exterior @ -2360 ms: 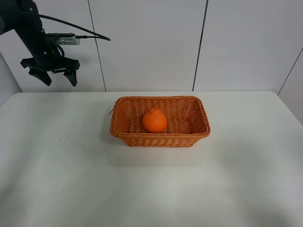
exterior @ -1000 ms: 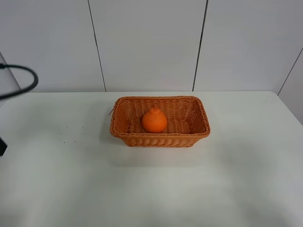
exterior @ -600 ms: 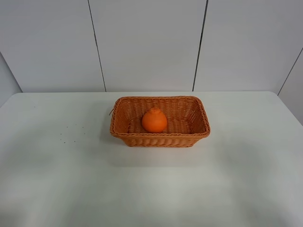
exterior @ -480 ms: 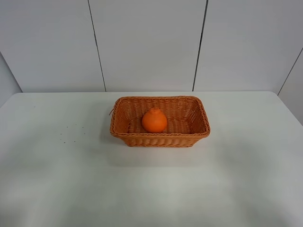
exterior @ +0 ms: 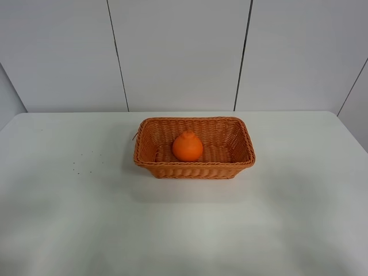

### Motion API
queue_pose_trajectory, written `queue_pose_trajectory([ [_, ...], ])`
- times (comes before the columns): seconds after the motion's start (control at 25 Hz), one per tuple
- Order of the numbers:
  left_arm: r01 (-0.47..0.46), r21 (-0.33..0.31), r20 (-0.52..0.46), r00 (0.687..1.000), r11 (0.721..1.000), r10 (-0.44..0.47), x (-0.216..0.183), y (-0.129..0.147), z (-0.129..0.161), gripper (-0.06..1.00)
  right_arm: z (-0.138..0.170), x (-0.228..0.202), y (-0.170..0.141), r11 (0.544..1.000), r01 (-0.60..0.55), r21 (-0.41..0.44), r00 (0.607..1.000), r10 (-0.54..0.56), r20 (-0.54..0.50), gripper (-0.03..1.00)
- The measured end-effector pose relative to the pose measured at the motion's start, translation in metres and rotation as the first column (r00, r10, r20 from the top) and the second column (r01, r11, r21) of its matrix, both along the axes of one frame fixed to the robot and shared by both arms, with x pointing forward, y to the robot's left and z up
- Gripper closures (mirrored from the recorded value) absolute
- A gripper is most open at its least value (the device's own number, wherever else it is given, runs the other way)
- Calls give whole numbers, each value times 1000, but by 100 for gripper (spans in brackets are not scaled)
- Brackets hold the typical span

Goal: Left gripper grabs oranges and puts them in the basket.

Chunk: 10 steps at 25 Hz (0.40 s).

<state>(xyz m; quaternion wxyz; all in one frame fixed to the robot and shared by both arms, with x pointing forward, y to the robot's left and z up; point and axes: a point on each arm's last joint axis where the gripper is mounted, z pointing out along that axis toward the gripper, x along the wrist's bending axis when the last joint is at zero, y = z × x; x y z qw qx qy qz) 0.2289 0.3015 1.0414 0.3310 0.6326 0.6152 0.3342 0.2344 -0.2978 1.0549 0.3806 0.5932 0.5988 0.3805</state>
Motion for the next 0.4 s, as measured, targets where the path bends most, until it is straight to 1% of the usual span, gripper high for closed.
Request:
queue_pose_trajectory([
  [0.4,-5,-7,3,1000,1000,5,0,0,0,5,0,0,0,1000,0,0,1000,0,0,27],
])
